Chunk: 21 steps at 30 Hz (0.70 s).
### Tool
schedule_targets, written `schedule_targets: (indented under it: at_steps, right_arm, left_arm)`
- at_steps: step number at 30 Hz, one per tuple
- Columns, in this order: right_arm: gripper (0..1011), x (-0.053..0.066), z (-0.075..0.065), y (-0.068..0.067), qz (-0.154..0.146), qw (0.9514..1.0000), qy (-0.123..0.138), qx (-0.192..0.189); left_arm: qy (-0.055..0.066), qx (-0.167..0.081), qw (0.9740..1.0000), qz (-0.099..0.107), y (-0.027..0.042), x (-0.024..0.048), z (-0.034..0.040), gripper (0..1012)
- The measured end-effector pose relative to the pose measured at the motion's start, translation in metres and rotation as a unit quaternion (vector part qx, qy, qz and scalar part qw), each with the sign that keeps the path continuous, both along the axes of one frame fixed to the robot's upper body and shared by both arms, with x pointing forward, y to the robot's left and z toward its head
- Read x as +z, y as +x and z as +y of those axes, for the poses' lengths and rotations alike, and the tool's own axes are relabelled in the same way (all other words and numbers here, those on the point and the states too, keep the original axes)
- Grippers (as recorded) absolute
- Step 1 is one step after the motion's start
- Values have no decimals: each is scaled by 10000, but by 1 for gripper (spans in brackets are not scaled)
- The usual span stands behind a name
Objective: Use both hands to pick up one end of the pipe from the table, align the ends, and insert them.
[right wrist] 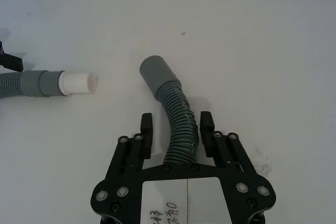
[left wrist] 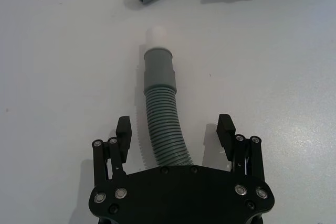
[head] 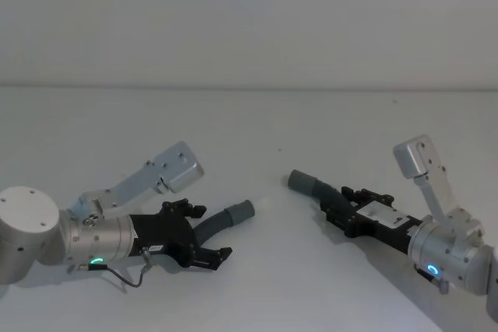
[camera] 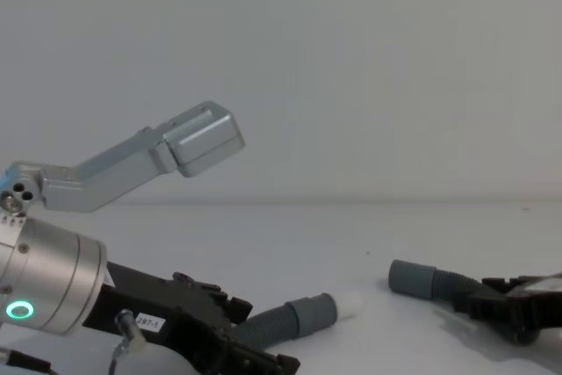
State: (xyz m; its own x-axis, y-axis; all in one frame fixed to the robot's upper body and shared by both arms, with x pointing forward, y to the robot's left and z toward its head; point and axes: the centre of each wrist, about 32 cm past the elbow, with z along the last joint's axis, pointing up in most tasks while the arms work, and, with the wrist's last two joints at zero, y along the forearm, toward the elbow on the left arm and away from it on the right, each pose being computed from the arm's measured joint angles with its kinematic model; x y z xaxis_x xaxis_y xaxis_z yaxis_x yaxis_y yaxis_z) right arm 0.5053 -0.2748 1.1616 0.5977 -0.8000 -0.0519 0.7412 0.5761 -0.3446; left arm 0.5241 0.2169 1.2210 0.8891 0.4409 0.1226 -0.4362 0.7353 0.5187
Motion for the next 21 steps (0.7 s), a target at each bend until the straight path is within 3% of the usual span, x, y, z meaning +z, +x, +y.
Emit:
schedule_targets:
  at_steps: [8,21]
  right_arm:
    - [284,-1,1,2,8,10000,5,1]
    - [274,-2,3,3,15,10000,7,1]
  left_arm:
    - [-1,0,10000,-1,0,0,0,1001]
    - [-6,-16,10000,6,-1,1,-2,839]
